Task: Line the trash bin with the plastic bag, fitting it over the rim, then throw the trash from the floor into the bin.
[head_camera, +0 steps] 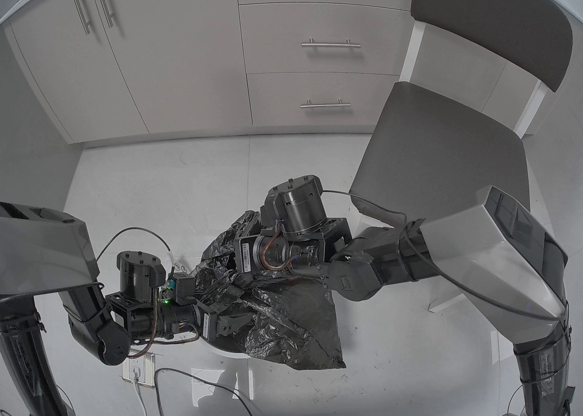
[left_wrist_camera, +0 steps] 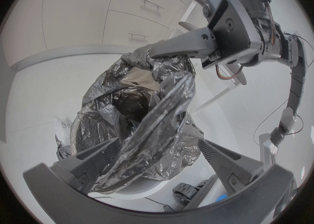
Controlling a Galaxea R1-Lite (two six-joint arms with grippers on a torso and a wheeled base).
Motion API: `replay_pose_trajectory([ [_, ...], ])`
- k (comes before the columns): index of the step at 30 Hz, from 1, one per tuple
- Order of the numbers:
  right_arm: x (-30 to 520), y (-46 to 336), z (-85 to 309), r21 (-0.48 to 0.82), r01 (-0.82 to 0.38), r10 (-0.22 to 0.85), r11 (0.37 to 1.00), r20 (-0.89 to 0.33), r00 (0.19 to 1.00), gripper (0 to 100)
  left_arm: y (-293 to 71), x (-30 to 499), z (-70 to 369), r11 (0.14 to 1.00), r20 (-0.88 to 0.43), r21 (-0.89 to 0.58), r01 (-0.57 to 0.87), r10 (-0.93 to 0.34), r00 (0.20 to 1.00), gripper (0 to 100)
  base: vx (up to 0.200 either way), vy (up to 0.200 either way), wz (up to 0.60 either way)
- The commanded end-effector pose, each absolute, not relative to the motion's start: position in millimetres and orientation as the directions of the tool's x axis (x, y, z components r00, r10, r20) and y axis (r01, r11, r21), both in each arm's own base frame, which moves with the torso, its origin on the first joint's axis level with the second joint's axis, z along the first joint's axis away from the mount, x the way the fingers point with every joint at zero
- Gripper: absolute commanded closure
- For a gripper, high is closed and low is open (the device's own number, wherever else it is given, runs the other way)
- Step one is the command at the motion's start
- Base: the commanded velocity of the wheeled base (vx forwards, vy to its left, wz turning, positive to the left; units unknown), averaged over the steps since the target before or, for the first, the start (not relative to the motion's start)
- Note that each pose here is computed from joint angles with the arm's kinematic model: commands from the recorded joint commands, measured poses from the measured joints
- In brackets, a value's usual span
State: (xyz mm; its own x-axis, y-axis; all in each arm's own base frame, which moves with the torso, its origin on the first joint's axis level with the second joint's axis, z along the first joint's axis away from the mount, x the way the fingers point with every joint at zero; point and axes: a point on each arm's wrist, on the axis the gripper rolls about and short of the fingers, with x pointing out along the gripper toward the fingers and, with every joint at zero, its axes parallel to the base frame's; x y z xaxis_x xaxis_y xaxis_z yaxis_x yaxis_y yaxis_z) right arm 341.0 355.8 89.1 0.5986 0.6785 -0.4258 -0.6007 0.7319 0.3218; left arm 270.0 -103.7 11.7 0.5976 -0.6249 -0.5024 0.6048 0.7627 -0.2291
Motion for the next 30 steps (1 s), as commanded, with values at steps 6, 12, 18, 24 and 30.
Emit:
replay_pose_trajectory([
  [6,339.6,356.8,90.4,0.323,-0.603,0.681,0.729,-0.423,0.598,100,-103.1,267.0,8.8,0.765,-0.515,-0.247,0.595,-0.624,0.588,0,0.000,0.000,0.00],
  [12,339.2,357.5,89.8,0.322,-0.605,0.682,0.728,-0.423,0.596,100,-101.0,258.2,13.7,0.759,-0.515,-0.251,0.600,-0.630,0.581,100,0.000,0.000,0.00],
  [18,337.0,359.6,89.8,0.320,-0.610,0.686,0.725,-0.423,0.592,100,-101.3,260.2,13.4,0.759,-0.512,-0.250,0.602,-0.631,0.583,100,0.000,0.000,0.00],
  [24,336.5,359.0,91.3,0.319,-0.610,0.685,0.725,-0.422,0.594,100,-101.9,260.4,14.5,0.758,-0.508,-0.252,0.602,-0.633,0.585,100,0.000,0.000,0.00],
  [30,333.9,357.4,94.3,0.314,-0.615,0.686,0.724,-0.424,0.591,100,-101.9,261.8,16.4,0.763,-0.488,-0.280,0.583,-0.636,0.598,100,0.000,0.000,0.00],
])
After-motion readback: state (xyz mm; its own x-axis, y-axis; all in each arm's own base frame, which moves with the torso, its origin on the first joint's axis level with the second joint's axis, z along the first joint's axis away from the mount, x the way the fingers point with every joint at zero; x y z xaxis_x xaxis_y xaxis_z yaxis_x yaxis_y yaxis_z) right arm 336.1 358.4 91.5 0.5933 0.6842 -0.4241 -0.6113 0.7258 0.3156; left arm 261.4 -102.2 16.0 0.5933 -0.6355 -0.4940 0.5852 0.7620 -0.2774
